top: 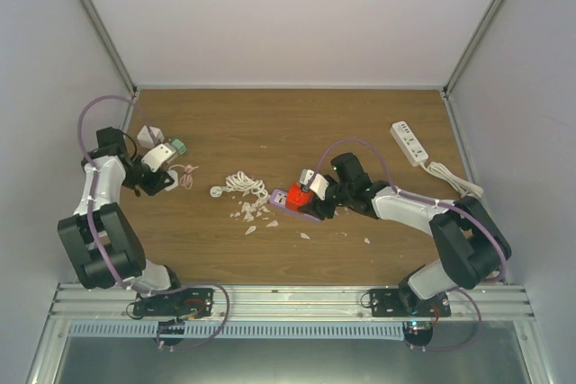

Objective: Pull the plug off the socket

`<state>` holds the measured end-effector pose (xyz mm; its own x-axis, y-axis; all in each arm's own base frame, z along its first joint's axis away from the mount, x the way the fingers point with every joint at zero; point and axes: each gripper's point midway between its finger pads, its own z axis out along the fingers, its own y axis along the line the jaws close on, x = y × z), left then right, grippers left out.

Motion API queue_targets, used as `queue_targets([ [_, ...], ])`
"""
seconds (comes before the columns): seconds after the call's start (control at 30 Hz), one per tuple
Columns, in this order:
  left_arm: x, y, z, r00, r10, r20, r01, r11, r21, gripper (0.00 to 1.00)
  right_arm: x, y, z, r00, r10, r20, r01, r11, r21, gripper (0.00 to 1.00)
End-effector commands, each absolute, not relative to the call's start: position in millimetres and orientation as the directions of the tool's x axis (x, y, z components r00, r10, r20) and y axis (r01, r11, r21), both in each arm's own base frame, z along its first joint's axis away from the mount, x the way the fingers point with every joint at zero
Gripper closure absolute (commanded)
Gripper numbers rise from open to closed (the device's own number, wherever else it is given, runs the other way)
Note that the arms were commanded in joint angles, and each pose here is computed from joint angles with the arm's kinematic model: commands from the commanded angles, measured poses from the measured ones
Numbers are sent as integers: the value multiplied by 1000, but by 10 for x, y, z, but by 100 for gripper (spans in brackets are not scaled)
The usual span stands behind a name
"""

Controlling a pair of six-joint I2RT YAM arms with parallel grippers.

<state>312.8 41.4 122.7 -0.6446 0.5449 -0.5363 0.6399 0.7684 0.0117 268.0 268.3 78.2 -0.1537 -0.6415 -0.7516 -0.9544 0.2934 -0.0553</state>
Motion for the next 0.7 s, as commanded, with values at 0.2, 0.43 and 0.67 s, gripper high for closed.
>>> queue_targets([
  [0.2,2810,875,716,-796,482,-366,556,822,-126,89,2715,2517,625,-218,-674,-706,-934,354,-49,68],
  [0.43,2718,919,541,-839,442,-318,524,815,-248,88,2718,2522,628,-216,-676,-705,-936,350,-49,67],
  [0.67,2748,949,467,-858,418,-300,501,812,-301,83,2709,2516,624,-212,-683,-699,-938,344,-52,68],
])
